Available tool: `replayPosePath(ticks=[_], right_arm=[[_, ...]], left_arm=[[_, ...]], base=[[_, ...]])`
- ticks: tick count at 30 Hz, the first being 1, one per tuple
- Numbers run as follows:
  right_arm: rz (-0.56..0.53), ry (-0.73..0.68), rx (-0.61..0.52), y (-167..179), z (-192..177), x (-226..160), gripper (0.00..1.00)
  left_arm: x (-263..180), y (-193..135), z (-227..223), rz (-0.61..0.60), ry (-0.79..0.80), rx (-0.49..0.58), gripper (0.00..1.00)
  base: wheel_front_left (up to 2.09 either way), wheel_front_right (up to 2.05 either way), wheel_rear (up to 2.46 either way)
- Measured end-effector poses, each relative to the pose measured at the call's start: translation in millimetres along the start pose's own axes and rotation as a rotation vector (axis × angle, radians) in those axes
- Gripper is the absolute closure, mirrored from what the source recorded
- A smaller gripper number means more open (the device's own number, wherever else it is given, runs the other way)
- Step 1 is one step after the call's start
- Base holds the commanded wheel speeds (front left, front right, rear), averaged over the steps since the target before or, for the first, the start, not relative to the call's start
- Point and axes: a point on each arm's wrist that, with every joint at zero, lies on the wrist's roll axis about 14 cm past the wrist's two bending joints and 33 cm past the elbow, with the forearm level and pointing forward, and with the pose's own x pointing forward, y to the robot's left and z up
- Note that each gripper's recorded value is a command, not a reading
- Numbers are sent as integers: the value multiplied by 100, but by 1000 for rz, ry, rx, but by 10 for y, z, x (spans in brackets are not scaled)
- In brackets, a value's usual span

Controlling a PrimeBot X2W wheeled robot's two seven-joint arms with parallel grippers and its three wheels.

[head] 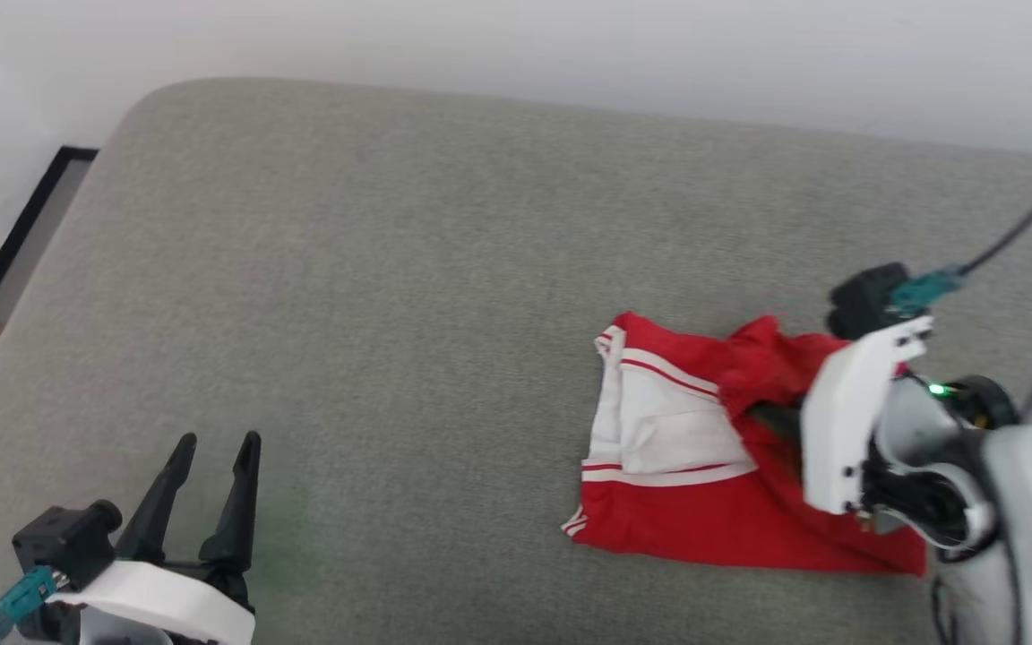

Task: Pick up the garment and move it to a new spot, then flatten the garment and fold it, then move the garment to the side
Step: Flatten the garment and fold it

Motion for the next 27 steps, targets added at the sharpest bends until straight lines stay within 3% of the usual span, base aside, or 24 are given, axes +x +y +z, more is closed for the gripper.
replayPosePath(ticks=[7, 8, 9, 10, 11, 16, 21, 27], right_arm=[[84, 53, -43, 287, -47, 334, 100], [90, 53, -46, 308, -44, 366, 73], [89, 60, -58, 314, -49, 389, 73], [89, 61, -65, 315, -48, 405, 29], [89, 56, -58, 312, -33, 414, 0], [77, 48, -77, 264, 3, 343, 0], [75, -57, -67, 217, 221, 110, 0], [-22, -213, -34, -114, 406, -292, 0]], left_arm=[[-64, 115, 2, 44, -1, -10, 0], [-62, 119, 5, 47, -3, -12, 0], [-57, 121, 12, 49, -6, -15, 0], [-54, 125, 15, 50, -7, -16, 0], [-54, 125, 14, 51, -6, -16, 0], [-32, 131, 31, 52, -13, -24, 0], [12, 103, 47, 41, -20, -26, 0], [69, 35, 70, 14, -27, -25, 0]], base=[[0, 0, 0], [0, 0, 0], [0, 0, 0], [0, 0, 0], [0, 0, 0], [0, 0, 0], [0, 0, 0], [0, 0, 0]])
